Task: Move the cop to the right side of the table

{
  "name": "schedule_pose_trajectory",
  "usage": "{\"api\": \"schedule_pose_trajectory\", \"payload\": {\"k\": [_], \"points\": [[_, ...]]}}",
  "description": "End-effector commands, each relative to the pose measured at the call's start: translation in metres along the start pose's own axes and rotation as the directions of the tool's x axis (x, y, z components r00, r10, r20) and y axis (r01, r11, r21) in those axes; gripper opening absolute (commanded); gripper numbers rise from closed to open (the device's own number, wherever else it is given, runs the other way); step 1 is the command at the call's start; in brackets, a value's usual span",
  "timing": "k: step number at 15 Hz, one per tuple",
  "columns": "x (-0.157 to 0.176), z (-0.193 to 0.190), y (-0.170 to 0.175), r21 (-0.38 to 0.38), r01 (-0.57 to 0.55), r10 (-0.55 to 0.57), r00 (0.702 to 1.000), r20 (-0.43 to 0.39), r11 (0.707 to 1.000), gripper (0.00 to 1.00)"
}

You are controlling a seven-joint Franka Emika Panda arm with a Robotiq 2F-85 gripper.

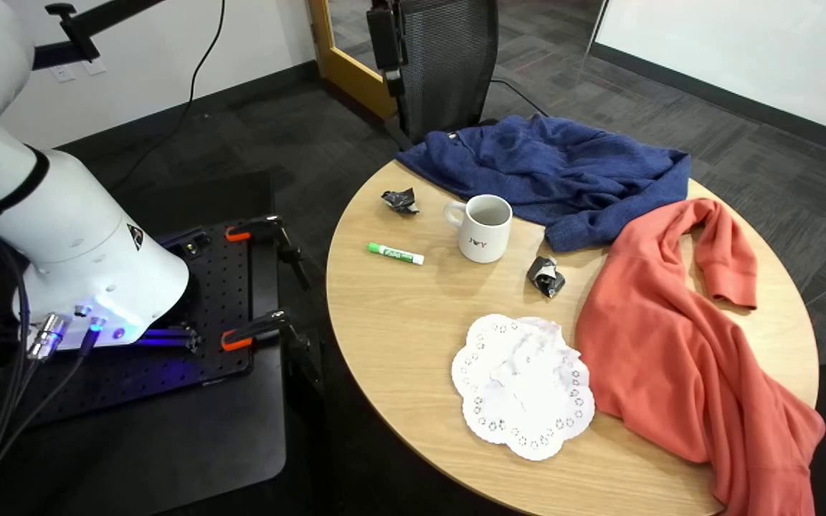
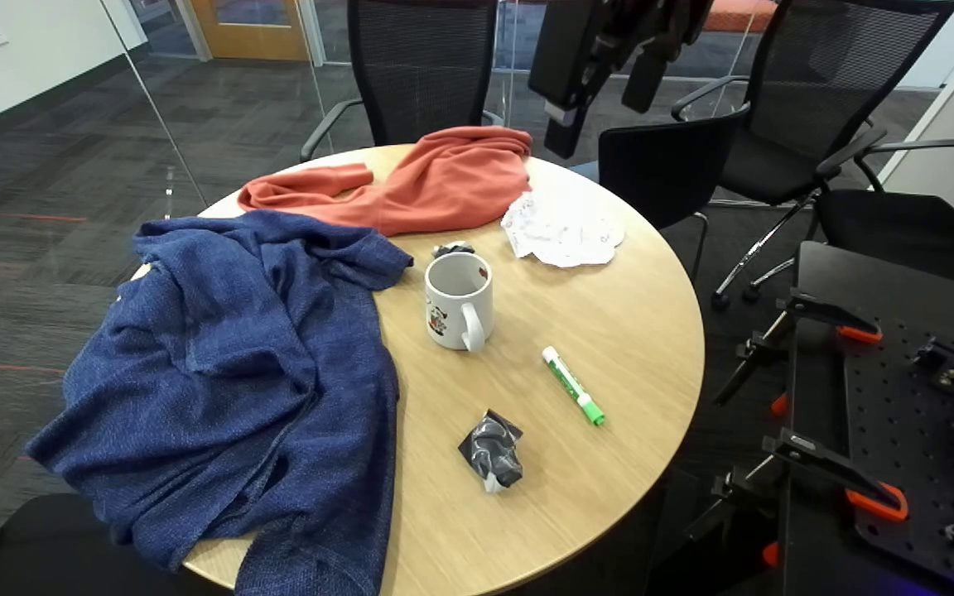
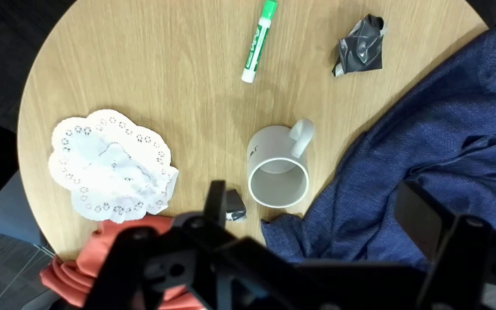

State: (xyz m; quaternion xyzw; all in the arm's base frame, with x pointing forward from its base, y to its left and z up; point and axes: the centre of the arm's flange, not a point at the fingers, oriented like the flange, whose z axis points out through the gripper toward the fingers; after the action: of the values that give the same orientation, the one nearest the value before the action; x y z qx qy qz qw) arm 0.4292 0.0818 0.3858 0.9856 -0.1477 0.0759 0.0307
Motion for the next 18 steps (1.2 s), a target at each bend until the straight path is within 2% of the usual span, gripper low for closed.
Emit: {"api": "schedule_pose_trajectory", "payload": {"k": [1, 5, 11, 18], "points": [[0.003, 0.005, 0.001, -0.001, -0.006, 0.006, 1.0, 0.012, 1.0, 1.0], [0.002, 0.005, -0.001, 0.002, -0.001, 0.001, 1.0, 0.013, 1.0, 1.0], [0.035, 0.019, 0.003, -0.033, -0.075, 0.073, 0.996, -0.045, 0.997, 1.0], [0.079, 0.065, 0.01, -0.07, -0.143, 0.145, 0.989, 0.011, 0.987, 1.0]]}}
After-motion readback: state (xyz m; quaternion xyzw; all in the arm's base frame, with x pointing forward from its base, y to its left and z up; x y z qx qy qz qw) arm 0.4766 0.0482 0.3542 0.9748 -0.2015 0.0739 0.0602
